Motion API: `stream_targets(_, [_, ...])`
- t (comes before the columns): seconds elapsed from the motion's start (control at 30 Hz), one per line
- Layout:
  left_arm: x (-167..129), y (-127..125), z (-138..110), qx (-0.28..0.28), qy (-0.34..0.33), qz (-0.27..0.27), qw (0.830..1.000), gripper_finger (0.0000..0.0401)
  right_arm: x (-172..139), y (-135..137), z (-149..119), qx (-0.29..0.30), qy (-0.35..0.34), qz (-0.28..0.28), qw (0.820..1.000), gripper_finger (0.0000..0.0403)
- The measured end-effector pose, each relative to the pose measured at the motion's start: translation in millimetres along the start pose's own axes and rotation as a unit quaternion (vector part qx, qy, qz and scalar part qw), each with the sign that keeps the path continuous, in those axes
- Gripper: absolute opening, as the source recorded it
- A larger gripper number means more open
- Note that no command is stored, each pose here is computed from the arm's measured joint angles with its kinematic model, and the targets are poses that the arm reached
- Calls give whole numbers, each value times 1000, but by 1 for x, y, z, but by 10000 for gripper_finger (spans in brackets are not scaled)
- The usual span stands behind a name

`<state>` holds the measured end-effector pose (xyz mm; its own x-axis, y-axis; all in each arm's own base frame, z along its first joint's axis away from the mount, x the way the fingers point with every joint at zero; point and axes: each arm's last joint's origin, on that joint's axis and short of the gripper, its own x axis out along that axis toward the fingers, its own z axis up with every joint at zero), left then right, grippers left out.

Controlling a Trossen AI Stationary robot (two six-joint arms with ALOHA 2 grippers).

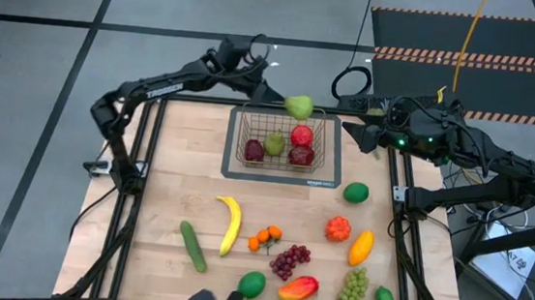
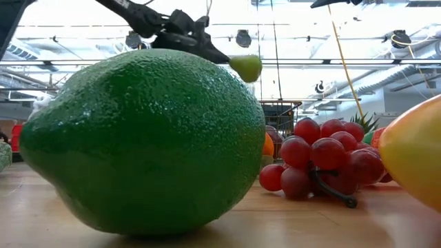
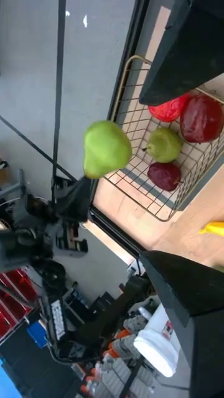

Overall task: Build produce basket
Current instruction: Put the green pear into the brown wire basket

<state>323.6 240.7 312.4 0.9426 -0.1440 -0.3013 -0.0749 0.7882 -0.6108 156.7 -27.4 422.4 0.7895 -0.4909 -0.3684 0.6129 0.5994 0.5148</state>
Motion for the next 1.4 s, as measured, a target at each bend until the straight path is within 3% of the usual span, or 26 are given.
stream_targets(0.43, [-17,26,-89,-123,-104,19,987,3,0,-1,1,-12,-17,-18,1000,395])
stream_targets(0.93, [-32,53,-110,-156,-93,89,979,7,0,-1,1,-8,-16,-16,1000,395])
stream_targets(1.4, [-23,50,-122,-119,-54,136,982,22,0,-1,1,-13,-15,-16,1000,395])
